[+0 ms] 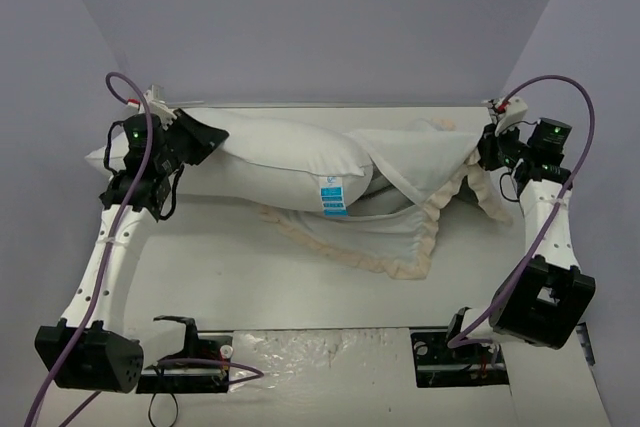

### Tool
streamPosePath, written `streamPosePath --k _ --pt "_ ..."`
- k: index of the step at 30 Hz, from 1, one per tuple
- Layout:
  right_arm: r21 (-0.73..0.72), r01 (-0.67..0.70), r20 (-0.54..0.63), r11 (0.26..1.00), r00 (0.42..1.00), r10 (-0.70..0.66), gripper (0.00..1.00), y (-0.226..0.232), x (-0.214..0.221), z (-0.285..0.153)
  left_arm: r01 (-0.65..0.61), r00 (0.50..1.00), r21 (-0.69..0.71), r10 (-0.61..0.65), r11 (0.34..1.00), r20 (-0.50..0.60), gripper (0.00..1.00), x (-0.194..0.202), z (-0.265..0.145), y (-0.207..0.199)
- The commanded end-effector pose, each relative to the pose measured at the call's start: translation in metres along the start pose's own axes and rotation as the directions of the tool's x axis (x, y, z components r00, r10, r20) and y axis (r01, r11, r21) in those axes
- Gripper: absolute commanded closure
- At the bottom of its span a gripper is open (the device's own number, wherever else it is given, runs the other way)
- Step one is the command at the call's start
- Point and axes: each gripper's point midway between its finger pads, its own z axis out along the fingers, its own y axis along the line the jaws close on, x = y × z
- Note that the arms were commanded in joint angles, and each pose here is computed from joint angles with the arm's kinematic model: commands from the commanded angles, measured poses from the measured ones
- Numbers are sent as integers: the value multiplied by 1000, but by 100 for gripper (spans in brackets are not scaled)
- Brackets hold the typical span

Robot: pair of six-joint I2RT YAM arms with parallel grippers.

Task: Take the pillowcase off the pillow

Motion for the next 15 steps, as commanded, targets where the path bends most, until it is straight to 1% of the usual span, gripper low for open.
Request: streamPosePath --k 1,2,3,5,6,8,9,10,11,12,14,15 --pt "-12 -52 82 999 995 53 100 0 -23 -12 -281 947 505 152 816 283 98 -70 -68 -145" --pt "-7 -58 79 998 995 58 100 -2 -20 -13 -277 951 520 155 808 267 98 -68 -71 -147" --pt "-2 -62 77 998 995 62 100 -4 -17 -14 -296 945 544 159 785 286 98 -72 -77 -154" --pt "2 -69 63 998 996 69 100 -5 -9 -13 -298 946 571 158 765 282 98 -79 -84 -156" --pt "8 -68 60 998 996 67 100 -5 -7 -14 -309 942 584 156 751 298 98 -84 -89 -159" --pt "14 -65 44 998 997 65 100 -6 1 -12 -275 955 620 133 735 266 98 -87 -94 -159" --pt "20 -64 35 998 997 63 100 -7 5 -11 -294 949 646 131 705 288 98 -90 -101 -164" --pt "37 -59 21 998 998 59 100 -10 12 -10 -280 953 663 117 694 280 98 -92 -102 -165" --pt "45 -61 7 997 998 61 100 -12 18 -8 -242 965 696 91 676 247 98 -90 -108 -168" --pt "45 -61 -3 997 998 62 100 -12 23 -7 -259 960 719 93 645 262 98 -92 -113 -173" --pt "38 -61 -25 997 998 62 100 -9 36 -6 -190 979 747 62 637 196 98 -90 -107 -172" --pt "33 -60 -29 998 998 61 100 -8 39 -6 -193 980 770 79 608 183 98 -85 -109 -174"
